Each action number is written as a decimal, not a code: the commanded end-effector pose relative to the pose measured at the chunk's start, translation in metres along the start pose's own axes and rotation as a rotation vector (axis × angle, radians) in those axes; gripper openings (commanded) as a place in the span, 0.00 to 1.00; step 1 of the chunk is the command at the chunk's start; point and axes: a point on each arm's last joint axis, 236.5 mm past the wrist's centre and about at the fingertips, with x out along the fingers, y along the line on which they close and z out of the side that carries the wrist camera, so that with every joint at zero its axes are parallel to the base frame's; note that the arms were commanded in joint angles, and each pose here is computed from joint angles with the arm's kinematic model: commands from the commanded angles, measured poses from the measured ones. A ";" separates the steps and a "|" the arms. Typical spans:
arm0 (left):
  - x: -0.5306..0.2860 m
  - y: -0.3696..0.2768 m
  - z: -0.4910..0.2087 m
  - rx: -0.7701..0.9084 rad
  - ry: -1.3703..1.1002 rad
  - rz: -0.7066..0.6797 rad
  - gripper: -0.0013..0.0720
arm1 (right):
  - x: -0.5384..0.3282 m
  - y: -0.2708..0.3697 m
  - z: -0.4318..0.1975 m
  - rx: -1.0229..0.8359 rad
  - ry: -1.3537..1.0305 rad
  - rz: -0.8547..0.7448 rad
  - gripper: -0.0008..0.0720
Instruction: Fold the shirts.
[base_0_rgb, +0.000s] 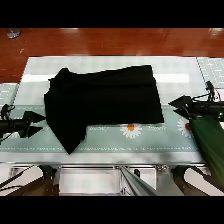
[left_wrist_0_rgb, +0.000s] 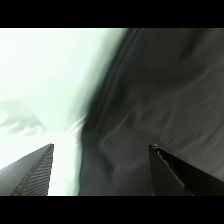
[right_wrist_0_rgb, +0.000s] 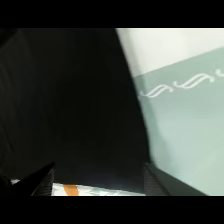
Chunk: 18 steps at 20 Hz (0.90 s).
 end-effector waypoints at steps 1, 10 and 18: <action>0.022 -0.011 0.005 0.035 -0.024 -0.011 0.97 | 0.005 0.004 -0.013 0.017 0.002 0.044 0.87; 0.035 -0.044 -0.017 0.217 0.112 -0.033 0.06 | -0.007 -0.044 -0.011 0.104 -0.002 -0.115 0.87; 0.027 -0.056 -0.012 0.246 0.118 -0.051 0.06 | 0.052 -0.039 -0.049 0.064 0.251 -0.192 0.87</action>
